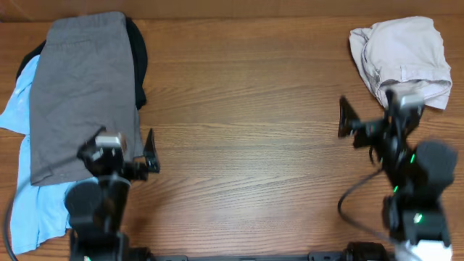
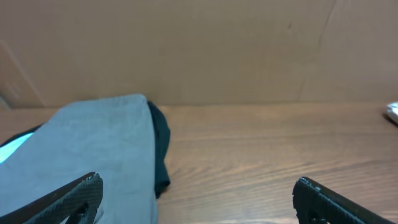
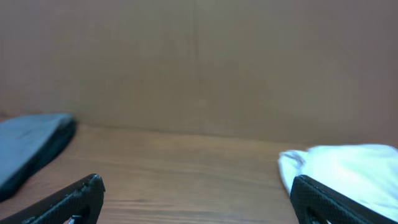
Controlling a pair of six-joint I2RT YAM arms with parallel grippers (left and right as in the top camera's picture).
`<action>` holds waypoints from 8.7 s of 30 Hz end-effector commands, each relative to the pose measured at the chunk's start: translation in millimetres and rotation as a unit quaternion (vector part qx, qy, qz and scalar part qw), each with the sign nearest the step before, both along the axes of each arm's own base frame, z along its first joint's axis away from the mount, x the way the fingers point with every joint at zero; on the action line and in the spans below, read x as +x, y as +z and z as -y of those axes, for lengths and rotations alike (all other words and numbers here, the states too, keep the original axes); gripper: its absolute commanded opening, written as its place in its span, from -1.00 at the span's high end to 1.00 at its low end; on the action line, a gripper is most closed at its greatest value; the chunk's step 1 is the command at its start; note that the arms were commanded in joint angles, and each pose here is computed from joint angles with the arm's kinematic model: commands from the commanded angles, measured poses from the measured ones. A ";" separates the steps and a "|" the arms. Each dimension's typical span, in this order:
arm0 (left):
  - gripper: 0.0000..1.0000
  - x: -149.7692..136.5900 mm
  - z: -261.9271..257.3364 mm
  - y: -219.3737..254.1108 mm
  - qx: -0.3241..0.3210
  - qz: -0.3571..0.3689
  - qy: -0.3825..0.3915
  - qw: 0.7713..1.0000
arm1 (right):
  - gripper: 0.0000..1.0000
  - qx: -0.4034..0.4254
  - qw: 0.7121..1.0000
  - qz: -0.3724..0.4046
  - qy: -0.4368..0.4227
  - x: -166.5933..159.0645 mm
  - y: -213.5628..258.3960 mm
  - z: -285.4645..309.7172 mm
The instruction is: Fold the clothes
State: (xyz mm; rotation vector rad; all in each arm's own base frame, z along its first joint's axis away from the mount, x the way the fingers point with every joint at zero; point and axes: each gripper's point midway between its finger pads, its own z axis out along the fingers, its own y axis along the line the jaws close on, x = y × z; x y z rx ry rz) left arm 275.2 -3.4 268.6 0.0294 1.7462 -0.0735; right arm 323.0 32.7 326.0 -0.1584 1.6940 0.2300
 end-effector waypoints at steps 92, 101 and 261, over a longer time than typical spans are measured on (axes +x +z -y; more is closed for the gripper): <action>0.92 176.6 -217.6 -94.0 -0.111 -0.387 0.175 0.899 | -0.57 0.047 0.933 -0.310 0.174 147.7 -94.2 -65.7; 0.92 208.2 -26.2 -29.6 -0.081 -0.341 -0.039 0.936 | -0.43 0.108 0.944 -0.294 0.103 145.0 -52.7 -16.9; -1.00 352.0 194.2 -209.4 -0.065 -0.302 -0.218 0.926 | -1.00 0.118 0.853 -0.507 0.037 152.2 -96.2 16.0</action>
